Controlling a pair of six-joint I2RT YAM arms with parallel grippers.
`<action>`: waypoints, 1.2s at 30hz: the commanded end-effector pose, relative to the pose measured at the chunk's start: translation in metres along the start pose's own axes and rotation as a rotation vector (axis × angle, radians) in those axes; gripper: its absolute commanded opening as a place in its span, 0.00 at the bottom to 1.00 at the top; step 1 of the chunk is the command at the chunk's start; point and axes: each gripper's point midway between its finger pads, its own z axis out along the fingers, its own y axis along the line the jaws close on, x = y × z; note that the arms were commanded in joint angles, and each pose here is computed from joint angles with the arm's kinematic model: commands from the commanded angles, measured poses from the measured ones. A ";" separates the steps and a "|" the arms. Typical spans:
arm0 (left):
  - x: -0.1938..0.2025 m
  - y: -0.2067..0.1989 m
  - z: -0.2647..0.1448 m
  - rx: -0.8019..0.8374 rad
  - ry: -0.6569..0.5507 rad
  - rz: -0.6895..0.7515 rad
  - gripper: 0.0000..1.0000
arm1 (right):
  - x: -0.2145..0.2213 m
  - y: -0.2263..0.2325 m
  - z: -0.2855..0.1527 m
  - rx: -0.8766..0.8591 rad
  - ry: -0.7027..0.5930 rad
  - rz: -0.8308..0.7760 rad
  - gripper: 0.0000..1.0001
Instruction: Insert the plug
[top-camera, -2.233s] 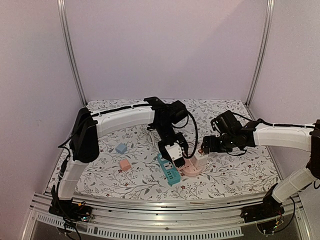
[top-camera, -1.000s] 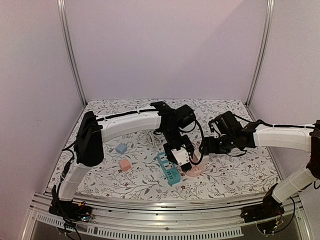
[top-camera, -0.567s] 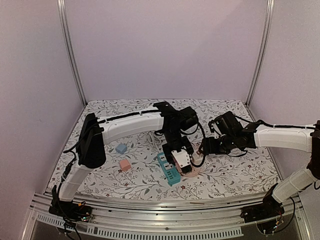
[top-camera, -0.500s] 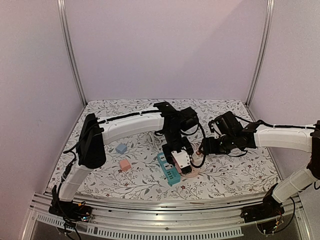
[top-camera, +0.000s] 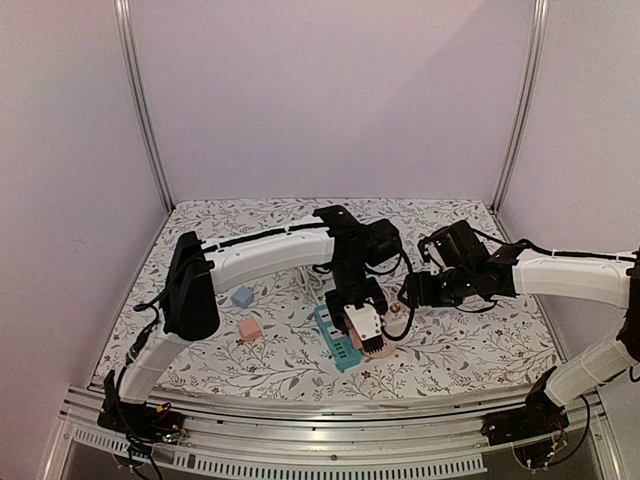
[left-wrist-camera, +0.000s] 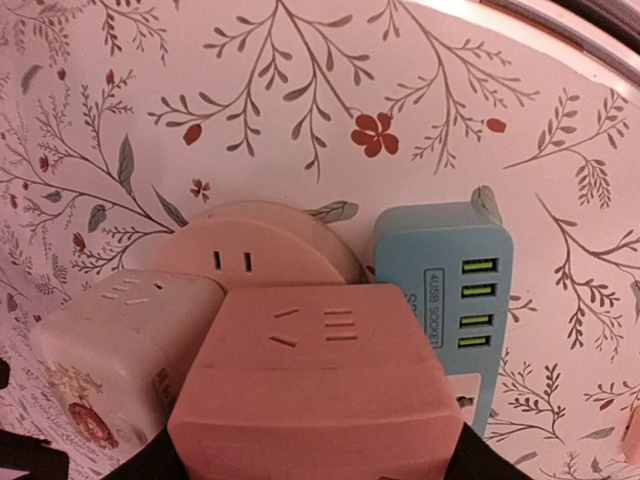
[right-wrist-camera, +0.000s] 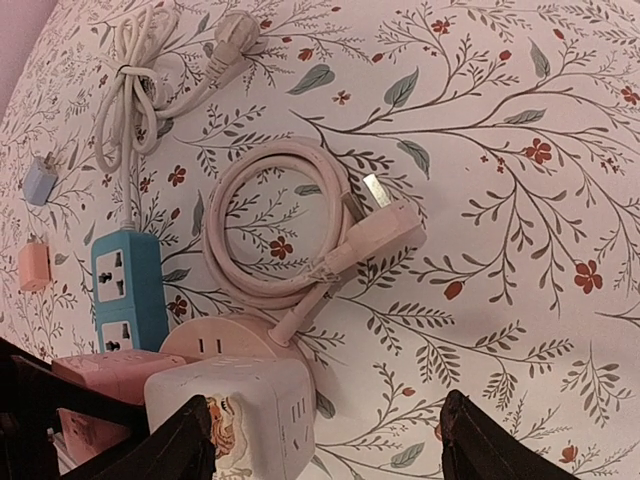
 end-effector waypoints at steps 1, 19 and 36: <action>-0.010 -0.030 0.020 0.157 -0.030 0.008 0.00 | 0.002 -0.002 -0.004 -0.003 -0.003 -0.006 0.77; -0.014 -0.012 0.005 0.048 -0.052 0.005 0.99 | 0.003 0.006 -0.007 -0.044 0.008 -0.007 0.77; -0.008 -0.003 -0.022 -0.057 -0.036 -0.021 0.99 | 0.004 0.010 -0.008 -0.047 0.004 -0.019 0.76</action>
